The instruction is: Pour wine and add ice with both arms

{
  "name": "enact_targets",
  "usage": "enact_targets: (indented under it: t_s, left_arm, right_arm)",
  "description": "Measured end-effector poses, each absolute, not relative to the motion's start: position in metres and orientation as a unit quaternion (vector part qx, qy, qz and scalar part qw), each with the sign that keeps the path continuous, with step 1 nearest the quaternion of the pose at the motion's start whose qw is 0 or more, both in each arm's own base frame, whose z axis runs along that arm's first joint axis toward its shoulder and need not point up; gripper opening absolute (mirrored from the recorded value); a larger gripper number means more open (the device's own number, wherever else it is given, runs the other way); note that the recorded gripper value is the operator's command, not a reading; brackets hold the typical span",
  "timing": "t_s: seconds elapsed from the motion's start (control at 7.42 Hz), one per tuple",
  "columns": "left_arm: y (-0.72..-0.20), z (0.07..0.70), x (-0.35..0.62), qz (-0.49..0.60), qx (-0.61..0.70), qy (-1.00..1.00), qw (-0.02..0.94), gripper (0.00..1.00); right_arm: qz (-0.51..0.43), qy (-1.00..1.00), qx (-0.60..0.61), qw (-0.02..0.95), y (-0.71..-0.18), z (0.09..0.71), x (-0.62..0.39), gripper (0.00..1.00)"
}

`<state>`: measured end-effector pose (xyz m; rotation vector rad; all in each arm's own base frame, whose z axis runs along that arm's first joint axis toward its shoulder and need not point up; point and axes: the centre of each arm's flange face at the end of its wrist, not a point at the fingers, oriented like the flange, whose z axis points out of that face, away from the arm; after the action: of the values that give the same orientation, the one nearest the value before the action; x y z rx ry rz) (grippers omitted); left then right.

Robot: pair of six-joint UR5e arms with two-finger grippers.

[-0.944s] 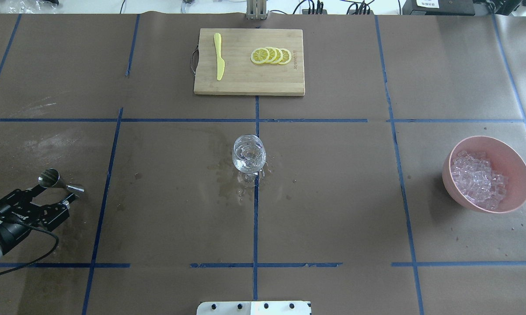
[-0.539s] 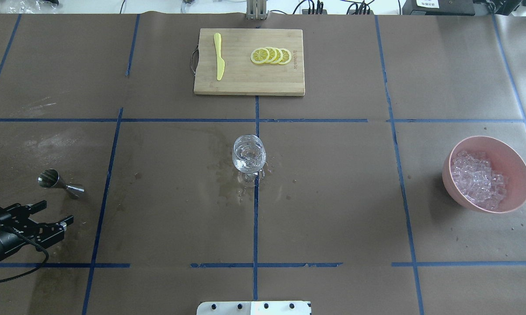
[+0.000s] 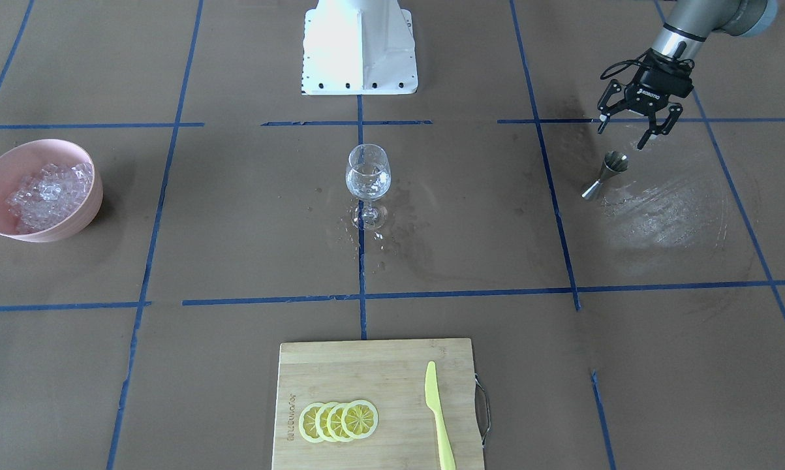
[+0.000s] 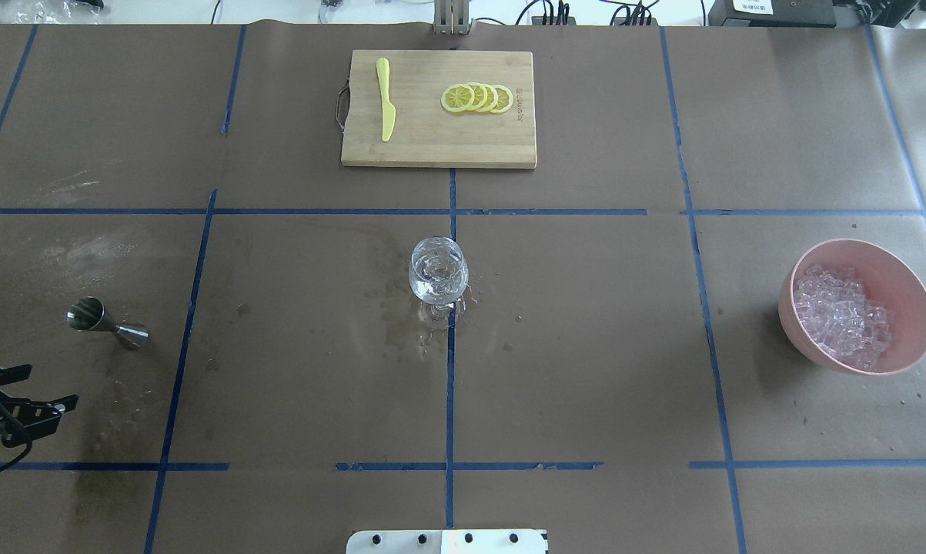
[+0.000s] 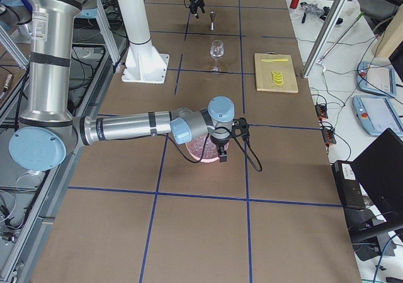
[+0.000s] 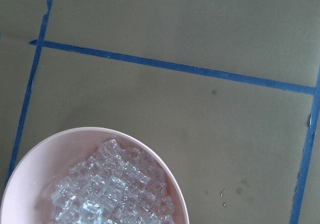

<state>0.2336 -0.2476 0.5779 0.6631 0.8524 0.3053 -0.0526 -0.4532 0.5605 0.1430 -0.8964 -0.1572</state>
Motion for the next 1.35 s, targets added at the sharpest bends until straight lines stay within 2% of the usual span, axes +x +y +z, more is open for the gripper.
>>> enact_targets:
  t_s: [0.4, 0.54, 1.08, 1.35]
  left_arm:
    - [-0.27, 0.612, 0.154, 0.205, 0.301, 0.37, 0.854, 0.91]
    - [-0.28, 0.623, 0.125, 0.212, 0.298, 0.373, 0.853, 0.96]
    - [-0.355, 0.611, 0.033, 0.127, 0.251, 0.436, 0.855, 1.0]
    - [-0.38, 0.604, 0.006, 0.078, 0.243, 0.425, 0.868, 1.0]
  right_arm:
    - [-0.049, -0.44, 0.068, 0.894, -0.451, 0.528, -0.063, 1.0]
    - [-0.035, -0.445, 0.061, 0.893, -0.447, 0.513, -0.073, 1.0]
    - [-0.011, -0.422, 0.044, 0.905, -0.409, 0.47, -0.141, 1.0]
    - [-0.003, -0.4, 0.049, 0.915, -0.383, 0.488, -0.165, 0.99]
